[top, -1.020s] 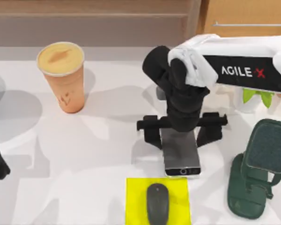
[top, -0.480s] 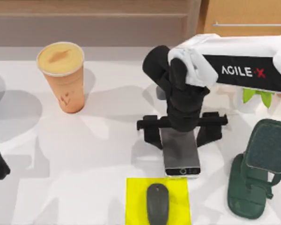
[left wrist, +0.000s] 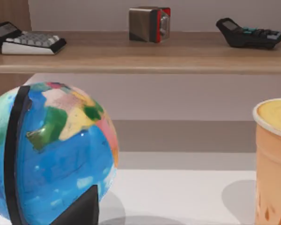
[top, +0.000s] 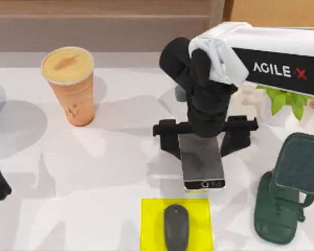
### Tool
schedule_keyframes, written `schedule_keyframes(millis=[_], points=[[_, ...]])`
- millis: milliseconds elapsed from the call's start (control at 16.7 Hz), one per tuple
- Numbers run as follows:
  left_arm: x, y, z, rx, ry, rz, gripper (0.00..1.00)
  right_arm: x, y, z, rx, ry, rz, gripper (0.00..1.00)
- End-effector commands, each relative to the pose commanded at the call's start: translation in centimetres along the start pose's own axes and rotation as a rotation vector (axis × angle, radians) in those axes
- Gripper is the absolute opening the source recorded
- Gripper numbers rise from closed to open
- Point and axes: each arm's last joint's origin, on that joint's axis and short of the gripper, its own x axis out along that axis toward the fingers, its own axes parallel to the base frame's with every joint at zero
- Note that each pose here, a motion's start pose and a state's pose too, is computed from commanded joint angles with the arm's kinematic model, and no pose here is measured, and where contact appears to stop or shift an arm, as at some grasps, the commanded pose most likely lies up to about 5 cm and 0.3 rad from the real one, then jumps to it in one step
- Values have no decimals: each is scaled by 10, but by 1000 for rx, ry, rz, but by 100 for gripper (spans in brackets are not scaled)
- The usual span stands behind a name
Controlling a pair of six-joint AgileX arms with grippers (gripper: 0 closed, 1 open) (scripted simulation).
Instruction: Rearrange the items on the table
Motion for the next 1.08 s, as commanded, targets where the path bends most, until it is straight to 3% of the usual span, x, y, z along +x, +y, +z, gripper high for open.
schedule_keyframes(millis=[240,360,720,900,1080], points=[[0,0,0,0,0,0,100,0,2,-4,3,-1,-11,0],[0,0,0,0,0,0,100,-10,10,-23,9,-27,-50,0],[0,0,0,0,0,0,100,-60,28,-147,67,-316,-213,0],[0,0,0,0,0,0,100,-77,14,-195,118,-492,-223,0],[0,0,0,0,0,0,100,-85,-1,-218,157,-625,-223,0]])
